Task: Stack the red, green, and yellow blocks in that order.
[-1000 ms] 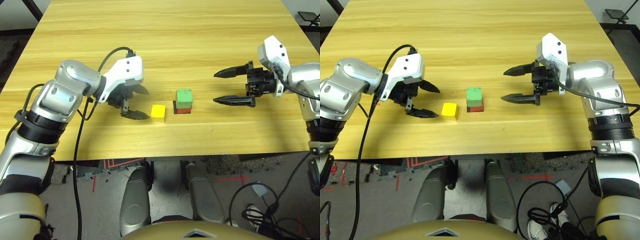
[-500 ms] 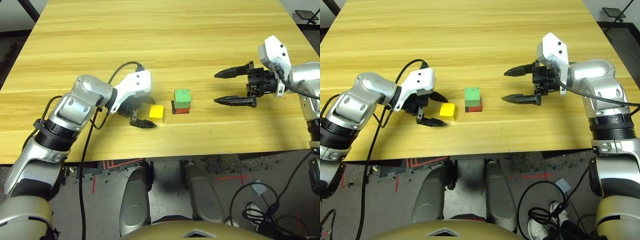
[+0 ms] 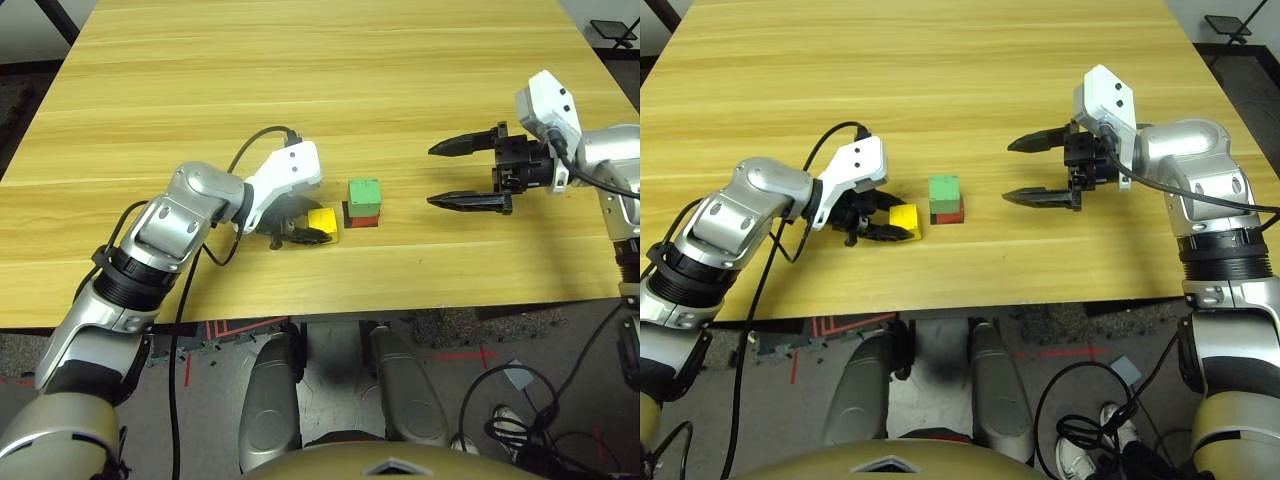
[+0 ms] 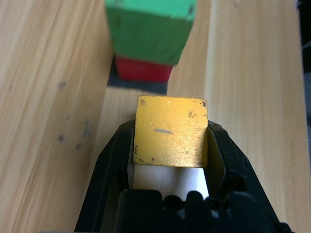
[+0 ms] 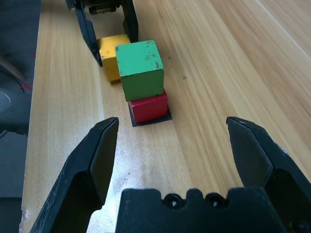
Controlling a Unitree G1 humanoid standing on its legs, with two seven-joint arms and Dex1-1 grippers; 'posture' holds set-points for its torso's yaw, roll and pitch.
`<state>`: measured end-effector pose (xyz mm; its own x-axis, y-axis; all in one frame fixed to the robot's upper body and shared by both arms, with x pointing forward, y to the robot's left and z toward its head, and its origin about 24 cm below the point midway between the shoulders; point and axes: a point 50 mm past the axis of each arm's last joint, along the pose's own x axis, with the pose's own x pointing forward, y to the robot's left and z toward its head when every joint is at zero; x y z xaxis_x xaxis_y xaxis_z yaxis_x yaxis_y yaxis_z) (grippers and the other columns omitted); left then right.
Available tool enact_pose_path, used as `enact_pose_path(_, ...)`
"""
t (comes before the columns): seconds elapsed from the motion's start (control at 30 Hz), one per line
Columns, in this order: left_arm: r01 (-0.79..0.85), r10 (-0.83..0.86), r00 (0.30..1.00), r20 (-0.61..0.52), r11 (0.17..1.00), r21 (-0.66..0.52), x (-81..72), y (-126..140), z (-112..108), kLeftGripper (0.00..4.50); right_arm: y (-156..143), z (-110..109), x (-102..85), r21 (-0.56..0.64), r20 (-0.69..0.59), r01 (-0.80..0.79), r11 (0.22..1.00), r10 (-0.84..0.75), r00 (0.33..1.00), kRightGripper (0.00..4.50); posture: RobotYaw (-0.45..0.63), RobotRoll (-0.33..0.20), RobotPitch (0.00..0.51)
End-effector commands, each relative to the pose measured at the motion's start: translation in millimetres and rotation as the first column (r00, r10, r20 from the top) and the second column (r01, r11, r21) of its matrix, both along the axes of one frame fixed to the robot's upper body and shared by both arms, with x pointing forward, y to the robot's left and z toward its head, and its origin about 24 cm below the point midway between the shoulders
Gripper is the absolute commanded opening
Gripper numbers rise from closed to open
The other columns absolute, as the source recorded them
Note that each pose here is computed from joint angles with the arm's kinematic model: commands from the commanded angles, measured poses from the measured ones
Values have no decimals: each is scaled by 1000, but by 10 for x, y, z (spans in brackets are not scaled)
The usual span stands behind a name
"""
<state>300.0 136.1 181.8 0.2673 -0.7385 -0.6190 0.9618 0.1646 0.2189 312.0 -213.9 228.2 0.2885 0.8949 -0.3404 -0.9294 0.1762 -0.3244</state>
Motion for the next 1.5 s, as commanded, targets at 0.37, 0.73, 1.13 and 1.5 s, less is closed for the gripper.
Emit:
enact_pose_path(0.37,-5,-4,984,179,999,52,23,111,814,2071,-28,-51,-7,0,-8,10,1000,-10,1000,4500,79,27,243)
enact_pose_path(0.73,101,-103,980,171,995,23,47,-323,877,2071,-61,-96,-28,6,-26,29,1000,-29,999,4500,64,32,249)
enact_pose_path(1.13,151,-155,981,118,987,47,25,-534,911,2071,-66,-149,-65,19,-35,47,999,-46,998,4500,46,53,255)
enact_pose_path(1.5,144,-145,989,31,989,32,-20,-612,749,2071,-71,-202,-90,27,-52,56,998,-54,997,4500,40,59,261)
